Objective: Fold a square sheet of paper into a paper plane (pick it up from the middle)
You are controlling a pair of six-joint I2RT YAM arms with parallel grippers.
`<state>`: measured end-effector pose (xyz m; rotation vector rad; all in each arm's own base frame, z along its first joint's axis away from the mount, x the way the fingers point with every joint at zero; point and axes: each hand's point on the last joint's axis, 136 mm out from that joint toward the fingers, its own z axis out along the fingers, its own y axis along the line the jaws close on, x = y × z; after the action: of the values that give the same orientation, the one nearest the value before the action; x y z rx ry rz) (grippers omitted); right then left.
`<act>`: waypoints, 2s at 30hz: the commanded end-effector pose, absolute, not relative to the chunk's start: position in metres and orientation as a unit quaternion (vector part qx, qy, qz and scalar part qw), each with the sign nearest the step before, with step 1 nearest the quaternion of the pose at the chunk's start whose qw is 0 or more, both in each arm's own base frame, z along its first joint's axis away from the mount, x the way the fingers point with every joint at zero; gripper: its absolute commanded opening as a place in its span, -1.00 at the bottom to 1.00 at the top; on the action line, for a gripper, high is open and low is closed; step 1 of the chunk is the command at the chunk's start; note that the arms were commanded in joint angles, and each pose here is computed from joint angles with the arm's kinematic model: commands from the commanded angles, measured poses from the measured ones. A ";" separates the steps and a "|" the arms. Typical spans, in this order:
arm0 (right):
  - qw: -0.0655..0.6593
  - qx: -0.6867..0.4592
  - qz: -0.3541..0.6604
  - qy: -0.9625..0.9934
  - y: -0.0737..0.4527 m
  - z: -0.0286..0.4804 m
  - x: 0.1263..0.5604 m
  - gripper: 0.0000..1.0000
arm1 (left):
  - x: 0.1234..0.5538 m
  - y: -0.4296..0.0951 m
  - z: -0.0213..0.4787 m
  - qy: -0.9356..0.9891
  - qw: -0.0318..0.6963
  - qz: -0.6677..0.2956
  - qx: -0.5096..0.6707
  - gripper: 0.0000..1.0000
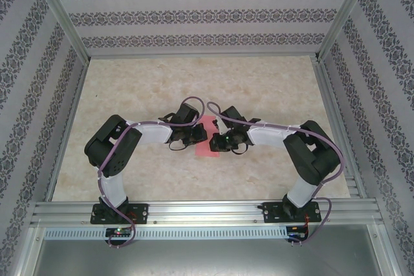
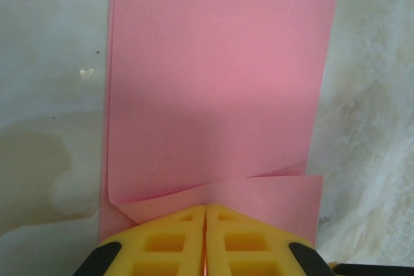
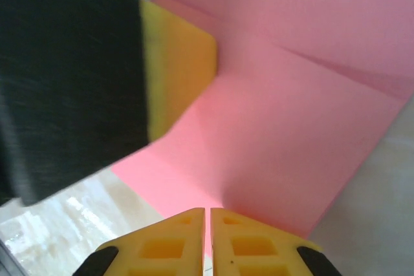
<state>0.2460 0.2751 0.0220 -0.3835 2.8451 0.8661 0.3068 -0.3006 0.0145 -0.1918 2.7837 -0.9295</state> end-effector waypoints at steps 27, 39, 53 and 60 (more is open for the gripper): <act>0.002 -0.089 0.229 0.969 0.239 -0.027 0.206 -0.82 | 0.283 -0.331 0.052 0.911 0.098 -0.398 0.044 -0.56; -0.001 -0.082 0.227 0.970 0.238 -0.028 0.206 -0.83 | 0.260 -0.337 0.028 0.924 0.081 -0.374 0.027 -0.72; -0.035 -0.071 0.152 0.985 0.207 -0.053 0.191 -0.84 | 0.278 -0.297 -0.004 0.954 0.108 -0.279 -0.005 -0.78; -0.053 -0.076 0.117 0.989 0.191 -0.066 0.180 -0.84 | 0.299 -0.281 -0.002 0.953 0.113 -0.279 -0.019 -0.78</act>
<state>0.2294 0.2645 0.0030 -0.3091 2.9183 0.8690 0.2834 -0.3136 0.0180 0.0156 2.7581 -0.9859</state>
